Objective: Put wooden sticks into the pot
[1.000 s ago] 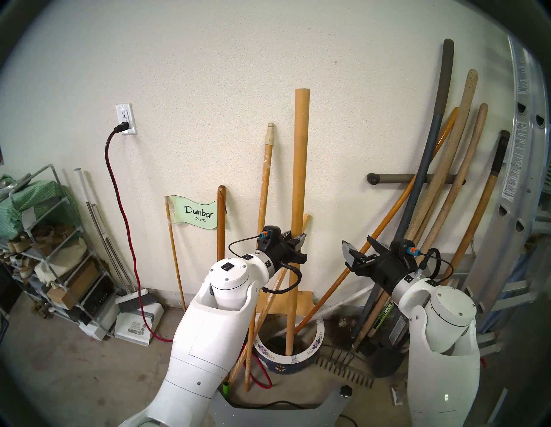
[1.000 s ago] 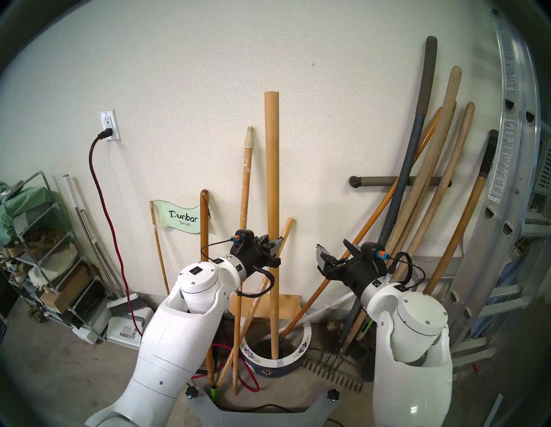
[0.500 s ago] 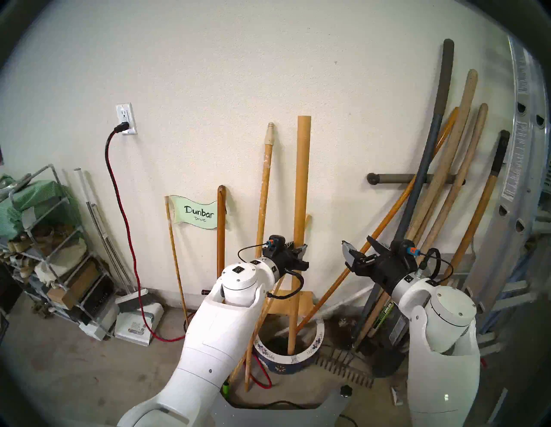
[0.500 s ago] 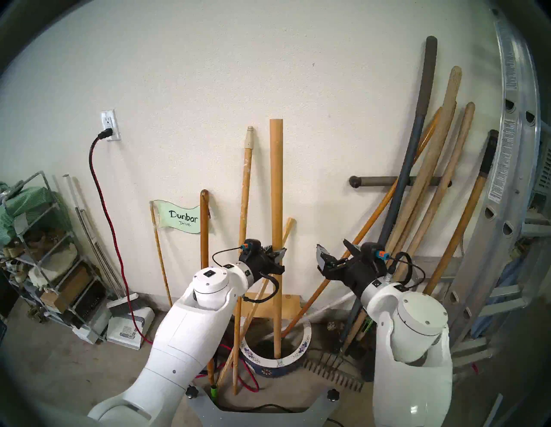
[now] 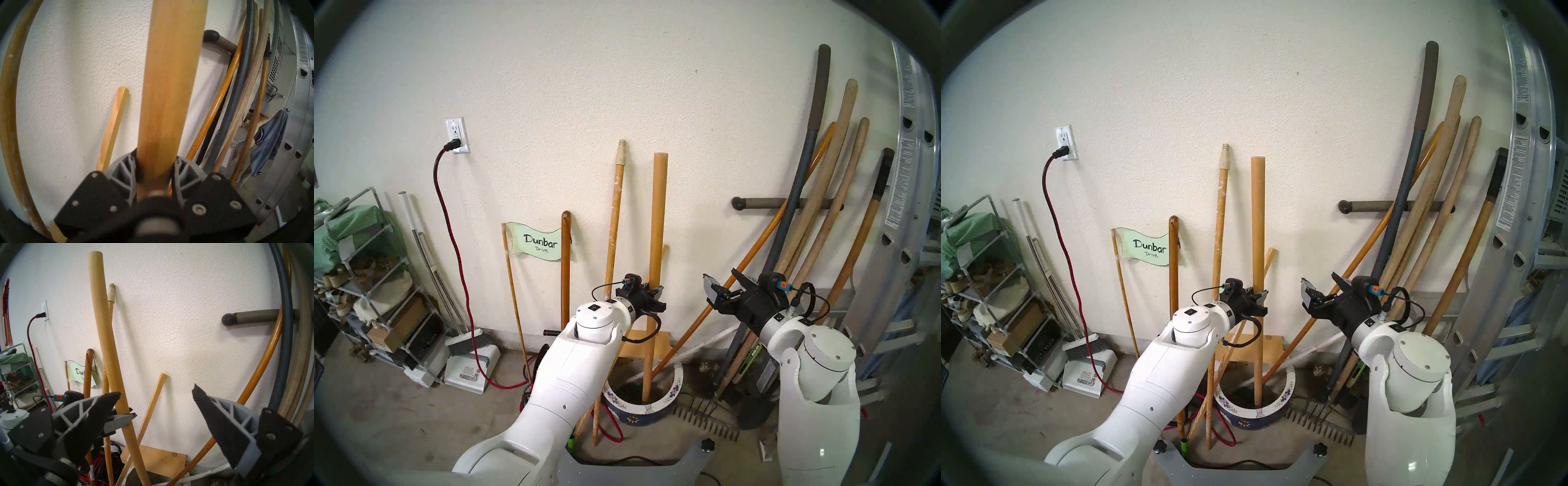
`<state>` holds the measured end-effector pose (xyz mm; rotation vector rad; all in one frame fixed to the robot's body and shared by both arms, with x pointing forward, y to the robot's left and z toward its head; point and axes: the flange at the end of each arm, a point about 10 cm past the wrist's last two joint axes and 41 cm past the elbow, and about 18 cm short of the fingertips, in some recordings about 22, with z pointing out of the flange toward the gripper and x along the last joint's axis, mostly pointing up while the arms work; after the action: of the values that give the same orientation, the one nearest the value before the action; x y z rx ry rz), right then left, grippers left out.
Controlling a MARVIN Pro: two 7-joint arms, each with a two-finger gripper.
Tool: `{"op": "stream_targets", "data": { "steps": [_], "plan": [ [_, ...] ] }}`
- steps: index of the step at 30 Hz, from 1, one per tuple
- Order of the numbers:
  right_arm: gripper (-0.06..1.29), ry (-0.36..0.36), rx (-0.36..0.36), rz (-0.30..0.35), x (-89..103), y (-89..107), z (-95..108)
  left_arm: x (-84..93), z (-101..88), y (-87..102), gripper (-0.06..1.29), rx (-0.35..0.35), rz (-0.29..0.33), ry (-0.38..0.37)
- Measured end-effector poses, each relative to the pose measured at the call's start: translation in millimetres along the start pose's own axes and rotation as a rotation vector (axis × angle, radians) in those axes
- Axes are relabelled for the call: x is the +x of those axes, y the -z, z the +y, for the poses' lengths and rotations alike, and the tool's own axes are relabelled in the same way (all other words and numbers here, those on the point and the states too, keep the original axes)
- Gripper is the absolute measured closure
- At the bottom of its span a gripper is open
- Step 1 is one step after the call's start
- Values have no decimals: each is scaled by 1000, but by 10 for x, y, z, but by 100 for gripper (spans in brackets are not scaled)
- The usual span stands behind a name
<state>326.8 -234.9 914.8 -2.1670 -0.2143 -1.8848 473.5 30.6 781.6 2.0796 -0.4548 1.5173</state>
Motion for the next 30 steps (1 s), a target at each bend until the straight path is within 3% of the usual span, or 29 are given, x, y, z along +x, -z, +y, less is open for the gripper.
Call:
{"op": "stream_targets", "data": {
  "steps": [30],
  "plan": [
    [1,0,0,0,0,0,0,122,-138,-636,93,21,-30,27]
  ]
}}
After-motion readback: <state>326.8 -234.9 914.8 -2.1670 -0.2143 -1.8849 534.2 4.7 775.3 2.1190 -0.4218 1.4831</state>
